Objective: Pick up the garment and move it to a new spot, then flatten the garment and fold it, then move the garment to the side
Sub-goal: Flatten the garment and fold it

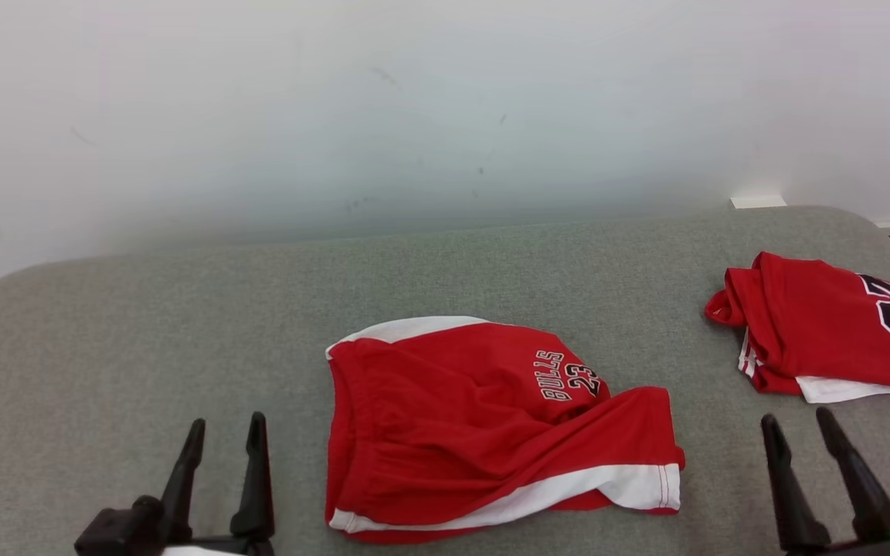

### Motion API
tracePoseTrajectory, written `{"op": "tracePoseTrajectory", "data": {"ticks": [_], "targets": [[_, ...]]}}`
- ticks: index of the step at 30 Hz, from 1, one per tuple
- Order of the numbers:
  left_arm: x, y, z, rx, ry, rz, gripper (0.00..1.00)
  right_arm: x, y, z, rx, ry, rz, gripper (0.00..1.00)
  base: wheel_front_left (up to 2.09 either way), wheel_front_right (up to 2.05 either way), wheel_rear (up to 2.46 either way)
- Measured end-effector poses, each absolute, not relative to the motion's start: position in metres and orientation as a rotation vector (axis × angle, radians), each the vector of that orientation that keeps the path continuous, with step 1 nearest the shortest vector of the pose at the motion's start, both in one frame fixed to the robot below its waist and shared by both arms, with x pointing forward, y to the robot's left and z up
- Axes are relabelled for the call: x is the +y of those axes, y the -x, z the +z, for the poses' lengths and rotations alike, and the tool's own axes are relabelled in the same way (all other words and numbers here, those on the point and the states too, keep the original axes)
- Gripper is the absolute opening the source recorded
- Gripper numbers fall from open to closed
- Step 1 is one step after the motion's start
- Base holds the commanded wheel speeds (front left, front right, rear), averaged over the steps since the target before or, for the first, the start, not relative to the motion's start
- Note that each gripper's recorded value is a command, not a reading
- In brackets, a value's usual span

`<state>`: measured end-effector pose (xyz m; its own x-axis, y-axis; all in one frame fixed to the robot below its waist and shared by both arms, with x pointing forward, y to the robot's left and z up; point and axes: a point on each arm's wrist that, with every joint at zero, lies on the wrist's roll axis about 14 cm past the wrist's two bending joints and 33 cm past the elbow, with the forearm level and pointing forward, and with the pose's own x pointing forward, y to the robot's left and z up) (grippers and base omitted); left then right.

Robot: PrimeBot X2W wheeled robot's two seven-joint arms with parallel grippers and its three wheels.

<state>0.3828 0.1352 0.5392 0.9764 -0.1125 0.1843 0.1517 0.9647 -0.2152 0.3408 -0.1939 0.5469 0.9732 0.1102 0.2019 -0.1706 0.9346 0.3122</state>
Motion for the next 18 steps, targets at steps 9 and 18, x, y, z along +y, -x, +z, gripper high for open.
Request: {"op": "tracePoseTrajectory", "data": {"ticks": [9, 18], "targets": [[0.141, -0.379, 0.525, -0.131, 0.220, -0.115, 1.00, -0.182, -0.339, 0.538, -0.162, -0.311, 0.145, 1.00, 0.00, 0.00, 0.00], [0.138, -0.376, 0.524, -0.129, 0.225, -0.131, 1.00, -0.180, -0.344, 0.519, -0.095, -0.310, 0.162, 1.00, 0.00, 0.00, 0.00]]}}
